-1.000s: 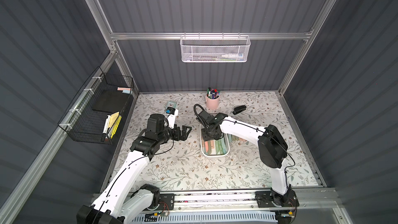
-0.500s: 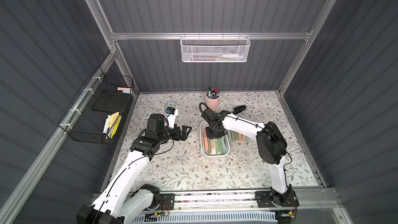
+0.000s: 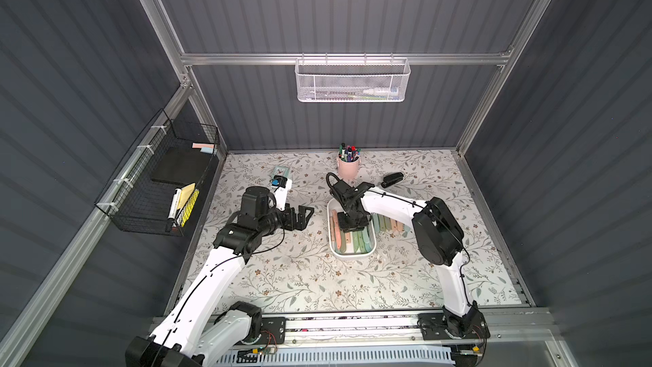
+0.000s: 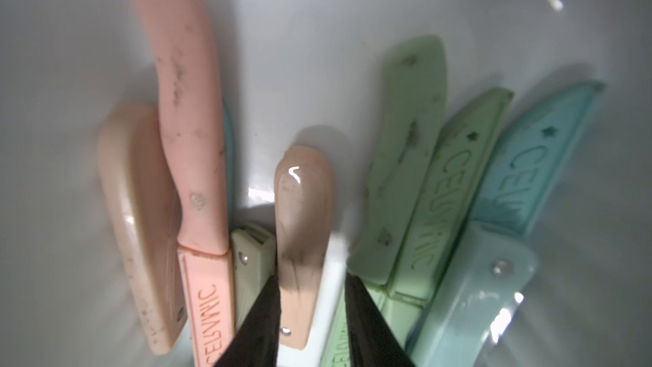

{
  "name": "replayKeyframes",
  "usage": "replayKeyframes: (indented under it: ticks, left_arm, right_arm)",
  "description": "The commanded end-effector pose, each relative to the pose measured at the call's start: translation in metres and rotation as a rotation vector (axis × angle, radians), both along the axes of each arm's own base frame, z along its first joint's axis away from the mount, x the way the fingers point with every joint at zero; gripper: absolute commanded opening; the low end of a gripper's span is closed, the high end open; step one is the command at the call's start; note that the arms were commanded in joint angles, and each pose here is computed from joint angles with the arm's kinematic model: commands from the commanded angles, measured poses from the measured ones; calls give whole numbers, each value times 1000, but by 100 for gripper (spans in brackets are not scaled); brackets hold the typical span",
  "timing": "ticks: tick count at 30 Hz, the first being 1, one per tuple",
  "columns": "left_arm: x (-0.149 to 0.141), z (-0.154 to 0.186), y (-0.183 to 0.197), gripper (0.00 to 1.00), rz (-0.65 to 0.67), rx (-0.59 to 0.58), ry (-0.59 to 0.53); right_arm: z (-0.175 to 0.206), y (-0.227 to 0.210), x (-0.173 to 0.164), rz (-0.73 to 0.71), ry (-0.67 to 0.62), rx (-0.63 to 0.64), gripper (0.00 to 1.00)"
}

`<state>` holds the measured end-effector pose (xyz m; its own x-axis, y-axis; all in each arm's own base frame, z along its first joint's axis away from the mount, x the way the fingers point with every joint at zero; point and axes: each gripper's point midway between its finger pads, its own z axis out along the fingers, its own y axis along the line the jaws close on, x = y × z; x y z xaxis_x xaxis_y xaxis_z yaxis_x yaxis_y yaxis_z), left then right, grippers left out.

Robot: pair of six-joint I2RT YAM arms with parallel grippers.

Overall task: Take the fruit knife out of the storage box
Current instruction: Pick up the fruit knife from the storage box.

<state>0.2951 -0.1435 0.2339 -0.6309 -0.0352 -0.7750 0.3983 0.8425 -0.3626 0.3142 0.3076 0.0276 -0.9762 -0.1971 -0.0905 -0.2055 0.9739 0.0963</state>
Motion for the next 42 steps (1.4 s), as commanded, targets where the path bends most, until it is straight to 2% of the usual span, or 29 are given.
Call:
replayKeyframes:
  ticks: [1, 7, 13, 23, 35, 42]
  left_arm:
    - [-2, -1, 4, 99, 7, 17, 3]
    - [-3, 0, 1, 99, -8, 7, 0]
    - [-3, 0, 1, 99, -10, 6, 2]
    - [-2, 0, 1, 99, -7, 9, 2]
    - [-4, 1, -2, 100, -27, -6, -1]
    - [-11, 8, -18, 99, -120, -71, -17]
  right_arm:
    - [-8, 0, -8, 8, 57, -10, 35]
    - [-16, 2, -12, 8, 95, -13, 36]
    - [-22, -9, -7, -7, 88, -95, 36]
    - [-30, -16, -1, 0, 73, -155, 27]
    - [0, -2, 12, 10, -21, -58, 23]
    - [32, 3, 23, 28, -105, 15, 22]
